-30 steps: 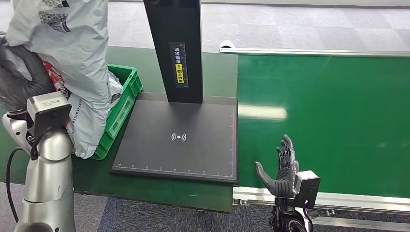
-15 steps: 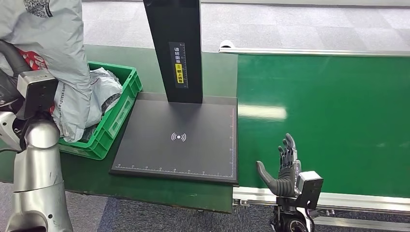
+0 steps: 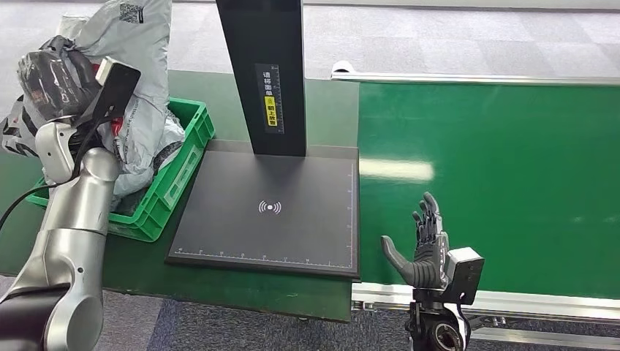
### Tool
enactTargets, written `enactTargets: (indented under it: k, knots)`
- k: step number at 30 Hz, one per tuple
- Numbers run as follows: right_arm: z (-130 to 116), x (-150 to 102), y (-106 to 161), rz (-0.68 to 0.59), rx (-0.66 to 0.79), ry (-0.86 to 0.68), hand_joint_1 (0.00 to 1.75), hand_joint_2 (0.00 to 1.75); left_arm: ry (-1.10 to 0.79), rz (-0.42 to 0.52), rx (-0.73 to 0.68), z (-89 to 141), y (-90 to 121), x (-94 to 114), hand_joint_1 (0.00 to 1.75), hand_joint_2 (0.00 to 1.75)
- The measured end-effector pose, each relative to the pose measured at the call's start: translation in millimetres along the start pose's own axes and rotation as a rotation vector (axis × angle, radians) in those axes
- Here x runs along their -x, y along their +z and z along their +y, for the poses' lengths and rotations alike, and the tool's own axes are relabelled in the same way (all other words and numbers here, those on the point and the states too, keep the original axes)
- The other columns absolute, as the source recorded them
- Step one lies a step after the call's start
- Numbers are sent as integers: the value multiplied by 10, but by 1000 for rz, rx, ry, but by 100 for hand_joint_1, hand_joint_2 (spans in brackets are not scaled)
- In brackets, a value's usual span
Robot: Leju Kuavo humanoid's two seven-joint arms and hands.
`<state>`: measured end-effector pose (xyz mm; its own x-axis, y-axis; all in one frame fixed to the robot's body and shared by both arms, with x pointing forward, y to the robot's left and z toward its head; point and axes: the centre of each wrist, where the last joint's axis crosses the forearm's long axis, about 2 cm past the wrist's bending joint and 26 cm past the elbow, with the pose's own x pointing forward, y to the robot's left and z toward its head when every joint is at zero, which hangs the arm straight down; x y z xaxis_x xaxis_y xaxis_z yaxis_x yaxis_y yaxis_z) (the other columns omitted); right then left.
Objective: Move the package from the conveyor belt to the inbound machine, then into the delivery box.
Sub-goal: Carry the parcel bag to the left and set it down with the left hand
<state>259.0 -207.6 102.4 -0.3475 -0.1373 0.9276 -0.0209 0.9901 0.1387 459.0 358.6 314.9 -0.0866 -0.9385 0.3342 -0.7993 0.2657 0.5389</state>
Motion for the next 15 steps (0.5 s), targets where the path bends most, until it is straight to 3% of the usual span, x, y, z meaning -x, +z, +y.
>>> enactTargets:
  k: [7, 15]
  knots:
    - [42, 12, -35, 3, -19, -6, 0, 175, -149, 105, 169, -168, -136, 196, 175, 175]
    - [53, 20, -19, 11, -25, -6, 0, 175, -224, 163, 239, -198, -137, 333, 175, 175]
